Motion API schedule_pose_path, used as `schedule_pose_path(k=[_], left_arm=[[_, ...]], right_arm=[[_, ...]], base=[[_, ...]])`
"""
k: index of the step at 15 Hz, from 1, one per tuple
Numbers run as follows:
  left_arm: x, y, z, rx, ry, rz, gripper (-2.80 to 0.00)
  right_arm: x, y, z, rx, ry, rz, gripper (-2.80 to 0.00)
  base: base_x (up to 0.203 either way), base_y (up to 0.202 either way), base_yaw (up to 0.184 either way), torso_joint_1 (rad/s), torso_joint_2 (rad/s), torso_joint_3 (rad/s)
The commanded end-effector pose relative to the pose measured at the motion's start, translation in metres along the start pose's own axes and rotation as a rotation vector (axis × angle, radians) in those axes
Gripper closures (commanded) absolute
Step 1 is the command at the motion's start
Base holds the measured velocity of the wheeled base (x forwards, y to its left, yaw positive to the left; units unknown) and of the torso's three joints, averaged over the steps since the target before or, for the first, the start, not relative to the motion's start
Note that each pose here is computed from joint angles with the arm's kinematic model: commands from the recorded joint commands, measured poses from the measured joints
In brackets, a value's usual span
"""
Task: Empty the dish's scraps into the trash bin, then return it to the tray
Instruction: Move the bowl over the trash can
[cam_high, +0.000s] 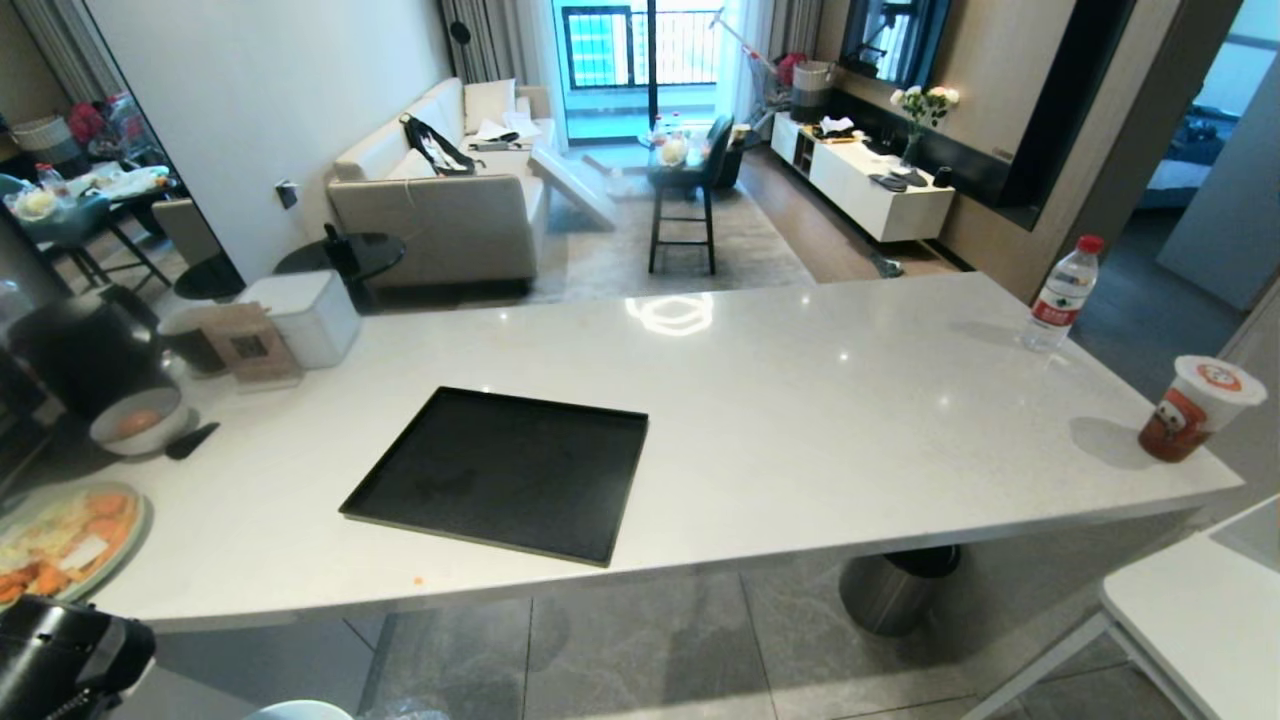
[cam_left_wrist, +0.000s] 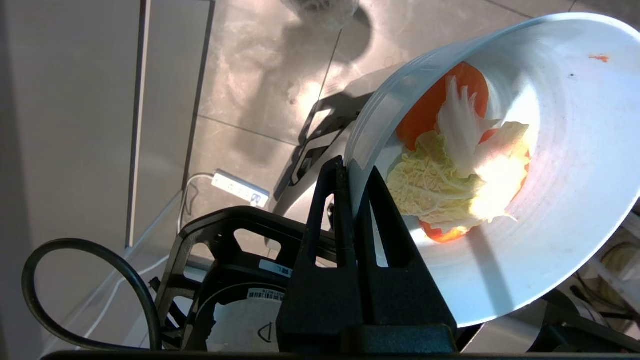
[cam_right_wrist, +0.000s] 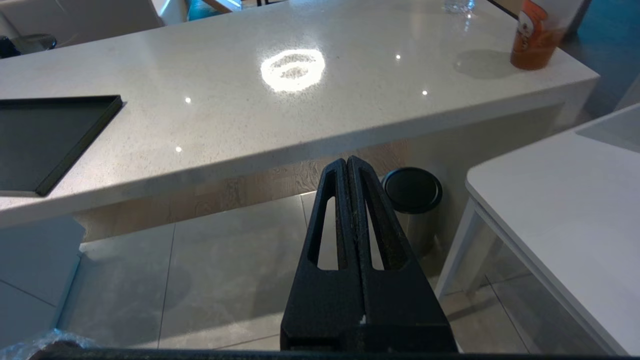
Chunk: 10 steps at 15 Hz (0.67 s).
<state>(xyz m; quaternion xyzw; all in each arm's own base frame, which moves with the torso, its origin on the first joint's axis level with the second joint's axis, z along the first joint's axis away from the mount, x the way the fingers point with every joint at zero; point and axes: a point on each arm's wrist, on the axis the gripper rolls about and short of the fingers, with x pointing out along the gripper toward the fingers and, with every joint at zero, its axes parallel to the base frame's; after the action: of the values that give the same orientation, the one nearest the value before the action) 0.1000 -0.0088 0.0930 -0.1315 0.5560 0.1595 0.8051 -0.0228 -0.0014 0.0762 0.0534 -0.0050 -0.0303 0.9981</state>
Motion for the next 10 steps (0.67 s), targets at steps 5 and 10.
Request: schedule_pose_path(k=[5,10], left_arm=[[-0.001,0.0,-0.0002,0.003,-0.006,-0.003,0.0],[-0.0008,0.0002,-0.0006,0.003,-0.004,-0.002,0.0]], right_arm=[[0.0,0.0,0.0,0.001,-0.001,0.0,0.0],[0.0,0.0,0.0,0.001,-0.001,0.0,0.0]], base=[[-0.185,0.0,-0.002,0.001,0.0,0.003],[0.0,0.0,0.0,0.007,0.0,0.0]])
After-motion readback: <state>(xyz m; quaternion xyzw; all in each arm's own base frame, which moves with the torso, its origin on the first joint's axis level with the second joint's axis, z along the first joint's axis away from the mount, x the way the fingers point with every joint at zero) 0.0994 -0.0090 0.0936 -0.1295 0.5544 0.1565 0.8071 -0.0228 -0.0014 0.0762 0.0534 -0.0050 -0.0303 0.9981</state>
